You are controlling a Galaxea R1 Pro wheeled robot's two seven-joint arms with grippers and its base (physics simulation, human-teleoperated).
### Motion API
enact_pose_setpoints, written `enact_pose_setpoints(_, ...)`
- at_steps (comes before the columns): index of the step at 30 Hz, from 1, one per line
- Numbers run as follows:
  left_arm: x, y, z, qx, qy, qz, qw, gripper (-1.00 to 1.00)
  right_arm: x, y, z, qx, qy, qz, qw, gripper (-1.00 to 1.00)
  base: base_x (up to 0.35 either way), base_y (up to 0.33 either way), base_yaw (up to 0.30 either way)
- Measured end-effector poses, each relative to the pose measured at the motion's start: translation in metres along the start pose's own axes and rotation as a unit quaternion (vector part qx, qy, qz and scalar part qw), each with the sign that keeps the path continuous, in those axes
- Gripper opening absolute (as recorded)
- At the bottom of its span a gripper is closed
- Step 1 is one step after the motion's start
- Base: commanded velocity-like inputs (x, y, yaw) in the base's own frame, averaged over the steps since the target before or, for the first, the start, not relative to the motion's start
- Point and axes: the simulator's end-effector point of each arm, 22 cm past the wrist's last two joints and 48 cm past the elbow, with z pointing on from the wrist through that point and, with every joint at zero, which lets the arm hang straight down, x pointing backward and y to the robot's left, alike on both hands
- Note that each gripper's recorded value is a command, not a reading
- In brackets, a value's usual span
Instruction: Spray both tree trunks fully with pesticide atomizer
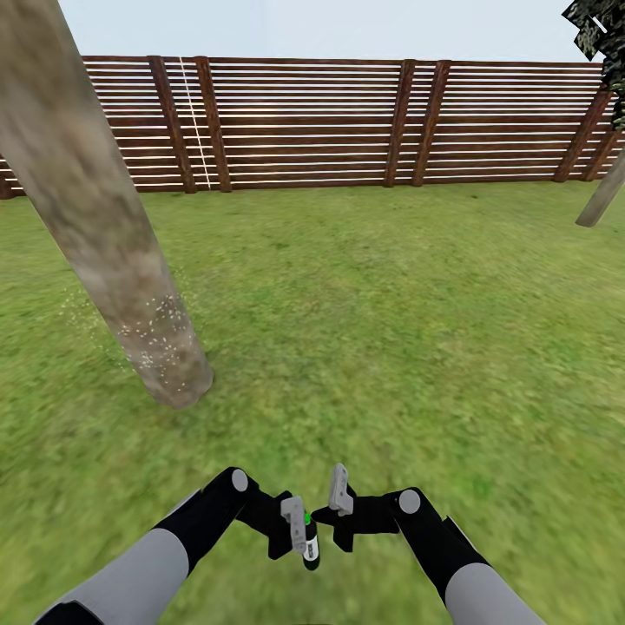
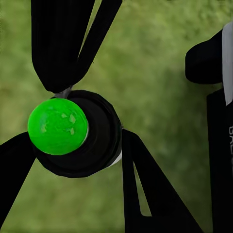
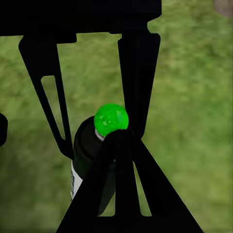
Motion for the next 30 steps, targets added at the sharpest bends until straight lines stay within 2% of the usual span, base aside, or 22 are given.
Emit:
enact_pose_setpoints(4,-0.007,0.000,0.000,0.001,-0.017,-0.011,0.9998,-1.00,0.000,0.000,0.000,0.000,0.000,0.000,1.0000,-1.00,0.000,0.000,0.000)
enact_pose_setpoints(17,-0.006,0.000,-0.002,0.001,-0.022,-0.017,0.9996,-1.00,0.000,0.000,0.000,0.000,0.001,0.000,1.0000,-1.00,0.000,0.000,0.000)
enact_pose_setpoints(23,0.039,0.012,-0.021,-0.013,0.010,-0.031,0.9994,-1.00,0.000,0.000,0.000,0.000,0.001,0.000,1.0000,-1.00,0.000,0.000,0.000)
enact_pose_setpoints(28,0.109,0.026,-0.062,-0.037,0.058,-0.055,0.9961,-1.00,0.001,0.000,-0.001,-0.001,0.002,0.000,1.0000,-1.00,0.000,0.000,0.000)
enact_pose_setpoints(29,0.129,0.029,-0.075,-0.043,0.072,-0.061,0.9946,-1.00,0.002,0.000,-0.002,0.000,0.002,0.000,1.0000,1.00,0.000,0.000,0.000)
enact_pose_setpoints(30,0.142,0.031,-0.084,-0.048,0.080,-0.067,0.9934,-1.00,0.003,0.000,-0.002,-0.001,0.002,0.000,1.0000,1.00,0.000,0.000,0.000)
